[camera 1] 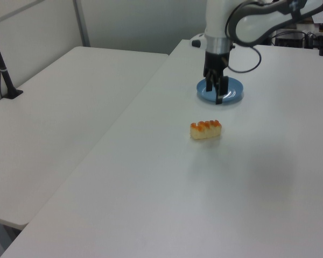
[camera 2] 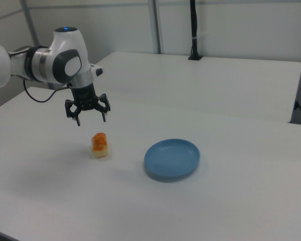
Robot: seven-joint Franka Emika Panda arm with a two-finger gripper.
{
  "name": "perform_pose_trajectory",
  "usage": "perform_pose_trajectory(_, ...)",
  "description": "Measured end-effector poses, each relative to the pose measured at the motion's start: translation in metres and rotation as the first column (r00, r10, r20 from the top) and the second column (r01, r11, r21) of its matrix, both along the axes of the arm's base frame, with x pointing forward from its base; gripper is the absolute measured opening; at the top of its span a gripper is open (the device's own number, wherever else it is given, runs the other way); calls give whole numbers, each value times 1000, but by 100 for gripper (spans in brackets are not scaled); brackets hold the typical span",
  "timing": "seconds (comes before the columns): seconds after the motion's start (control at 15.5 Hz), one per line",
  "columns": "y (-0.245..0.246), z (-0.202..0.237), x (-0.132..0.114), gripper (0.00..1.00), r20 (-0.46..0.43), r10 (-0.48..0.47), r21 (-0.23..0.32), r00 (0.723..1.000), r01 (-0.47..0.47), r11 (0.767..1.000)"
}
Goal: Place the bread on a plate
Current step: 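Move the open gripper down over the orange-topped bread roll, then close the gripper on the bread roll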
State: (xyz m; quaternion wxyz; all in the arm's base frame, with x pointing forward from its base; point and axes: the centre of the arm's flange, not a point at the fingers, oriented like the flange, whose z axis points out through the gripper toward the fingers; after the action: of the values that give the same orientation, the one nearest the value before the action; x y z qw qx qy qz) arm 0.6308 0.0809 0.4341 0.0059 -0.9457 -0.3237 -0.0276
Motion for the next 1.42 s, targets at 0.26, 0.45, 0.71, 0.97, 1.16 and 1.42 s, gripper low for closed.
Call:
perform_pose_trajectory(0.26,14,-32,9,100,0,-35,11,999,35,999)
perform_pose_trajectory(0.45,23,-49,13,100,10,-62,18,998,61,998)
perform_pose_trajectory(0.71,29,-74,13,100,13,-78,23,997,78,997)
perform_pose_trajectory(0.97,32,-87,14,99,0,-75,20,997,75,997)
perform_pose_trajectory(1.16,28,-89,15,97,1,-81,17,997,81,997)
perform_pose_trajectory(1.42,19,-95,16,97,-4,-86,4,996,86,996)
